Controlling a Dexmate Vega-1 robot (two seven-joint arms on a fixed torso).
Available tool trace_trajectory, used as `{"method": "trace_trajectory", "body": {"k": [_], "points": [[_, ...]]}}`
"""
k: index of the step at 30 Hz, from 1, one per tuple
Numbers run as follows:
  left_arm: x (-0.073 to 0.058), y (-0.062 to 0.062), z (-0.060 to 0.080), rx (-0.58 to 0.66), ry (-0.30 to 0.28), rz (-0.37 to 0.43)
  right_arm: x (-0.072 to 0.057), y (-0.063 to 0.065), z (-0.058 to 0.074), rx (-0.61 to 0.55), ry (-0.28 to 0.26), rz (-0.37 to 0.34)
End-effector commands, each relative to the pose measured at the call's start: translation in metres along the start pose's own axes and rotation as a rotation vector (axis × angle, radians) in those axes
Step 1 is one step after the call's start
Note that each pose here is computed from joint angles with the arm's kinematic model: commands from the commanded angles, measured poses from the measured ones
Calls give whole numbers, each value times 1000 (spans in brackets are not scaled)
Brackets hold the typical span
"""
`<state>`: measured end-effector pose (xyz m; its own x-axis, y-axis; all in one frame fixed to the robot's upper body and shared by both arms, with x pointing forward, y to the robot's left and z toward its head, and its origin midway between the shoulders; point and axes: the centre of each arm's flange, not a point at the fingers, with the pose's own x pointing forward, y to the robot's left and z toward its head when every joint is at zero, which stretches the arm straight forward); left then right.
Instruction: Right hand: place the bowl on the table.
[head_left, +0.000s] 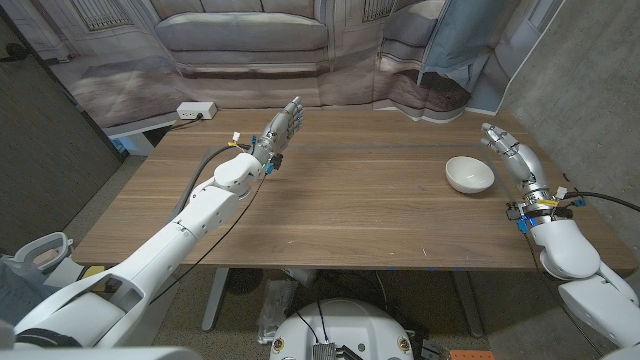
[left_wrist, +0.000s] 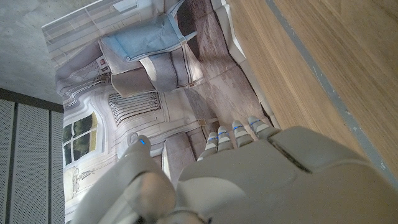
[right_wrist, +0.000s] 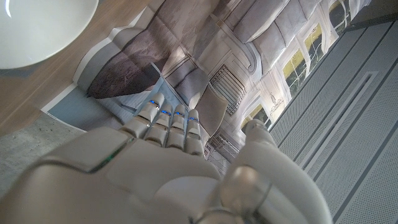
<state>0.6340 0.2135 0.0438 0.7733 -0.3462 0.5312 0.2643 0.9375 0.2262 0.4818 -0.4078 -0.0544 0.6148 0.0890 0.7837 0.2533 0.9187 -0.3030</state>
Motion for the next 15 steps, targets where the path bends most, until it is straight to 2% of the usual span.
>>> {"method": "trace_trajectory", "body": {"k": [1,8,15], "points": [[1,1,-1,-2,-4,0,1,0,4,-44,-9,5],[1,1,1,4,1,-1,1,-3,5,-68,-9,28],[-5,0,3,4,-1,12,2,-3,4,-81,-21,39]]}}
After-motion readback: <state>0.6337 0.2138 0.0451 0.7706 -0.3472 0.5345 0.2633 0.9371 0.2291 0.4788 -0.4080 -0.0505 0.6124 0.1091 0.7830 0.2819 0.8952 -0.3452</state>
